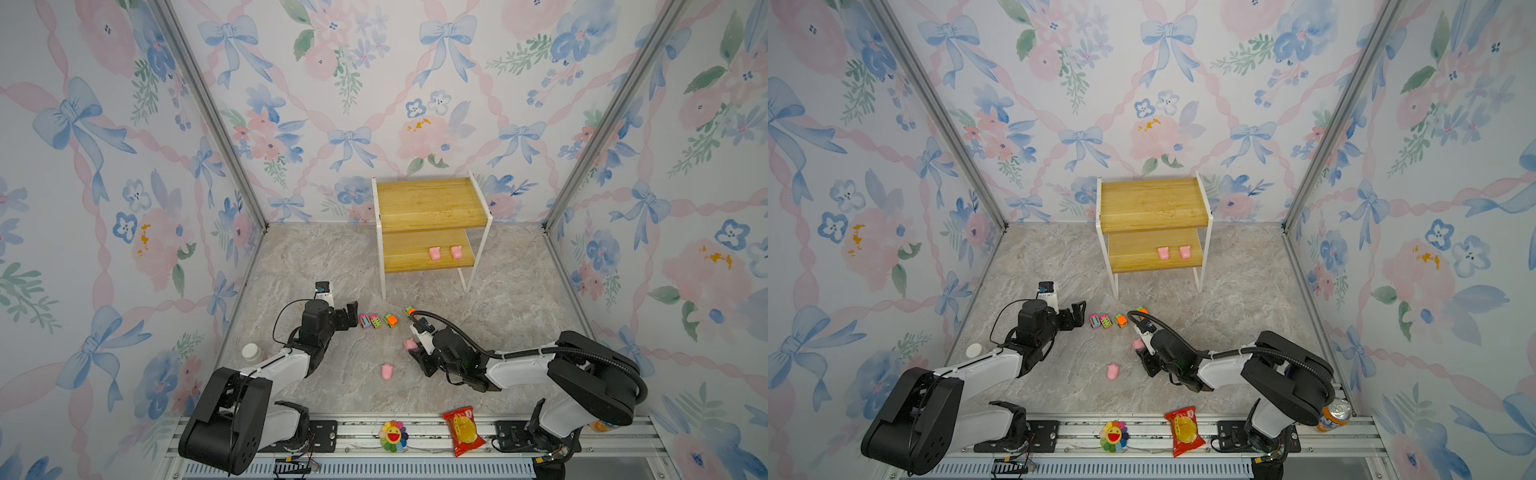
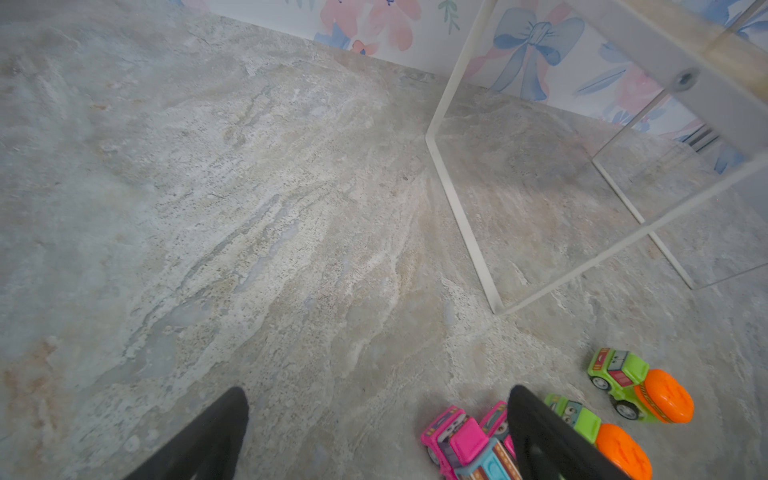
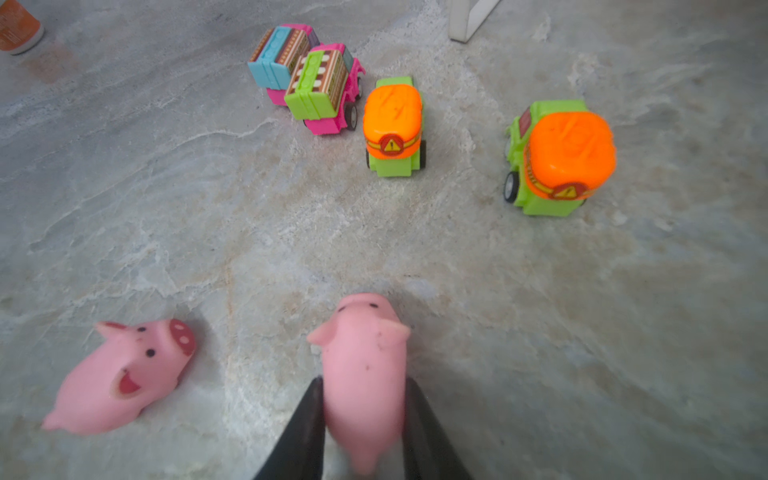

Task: Place and organize the plastic toys onto the shelf
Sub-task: 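Close the right gripper on the pink pig and lift it, then carry the pink pig with the right gripper to the lower shelf edge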

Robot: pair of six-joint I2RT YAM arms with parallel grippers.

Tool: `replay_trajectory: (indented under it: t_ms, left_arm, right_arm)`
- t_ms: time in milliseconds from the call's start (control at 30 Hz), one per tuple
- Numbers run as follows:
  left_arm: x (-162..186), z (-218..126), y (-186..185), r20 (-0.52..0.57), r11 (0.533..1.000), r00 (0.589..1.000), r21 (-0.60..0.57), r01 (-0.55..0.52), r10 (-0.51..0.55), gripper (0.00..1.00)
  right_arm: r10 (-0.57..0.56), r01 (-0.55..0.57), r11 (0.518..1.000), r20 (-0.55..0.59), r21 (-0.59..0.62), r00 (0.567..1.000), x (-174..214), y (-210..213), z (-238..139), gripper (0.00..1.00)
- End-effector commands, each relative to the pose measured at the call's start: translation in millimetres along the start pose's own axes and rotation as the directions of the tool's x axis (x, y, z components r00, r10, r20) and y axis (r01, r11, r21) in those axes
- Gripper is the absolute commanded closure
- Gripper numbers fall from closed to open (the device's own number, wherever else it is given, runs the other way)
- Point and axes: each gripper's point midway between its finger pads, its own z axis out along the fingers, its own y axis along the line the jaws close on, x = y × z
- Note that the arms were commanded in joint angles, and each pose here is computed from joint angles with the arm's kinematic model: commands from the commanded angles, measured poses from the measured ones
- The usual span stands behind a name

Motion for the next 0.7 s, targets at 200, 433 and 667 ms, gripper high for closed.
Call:
replay_trajectory:
  t_ms: [200, 433, 667]
  left_arm:
    - [-3, -4, -1, 0.016, 1.000, 1.000, -0.002, 0.005, -0.004, 0.02]
    - [-7, 0, -4, 0.015, 1.000, 1.000, 0.008, 0.000, 0.000, 0.02]
    - [-13, 8, -10, 0.005, 0.999, 1.000, 0.033, -0.016, 0.016, 0.02]
  right_arm:
    - [0.004, -0.007, 1.000, 0.111, 0.029, 0.994, -52, 1, -22, 0.68]
    - [-0.016, -0.022, 0.991, 0.271, 0.135, 0.962, -125, -13, -38, 0.67]
    - [-0.004, -0.102, 0.965, 0.402, 0.243, 0.916, -190, -46, -51, 0.66]
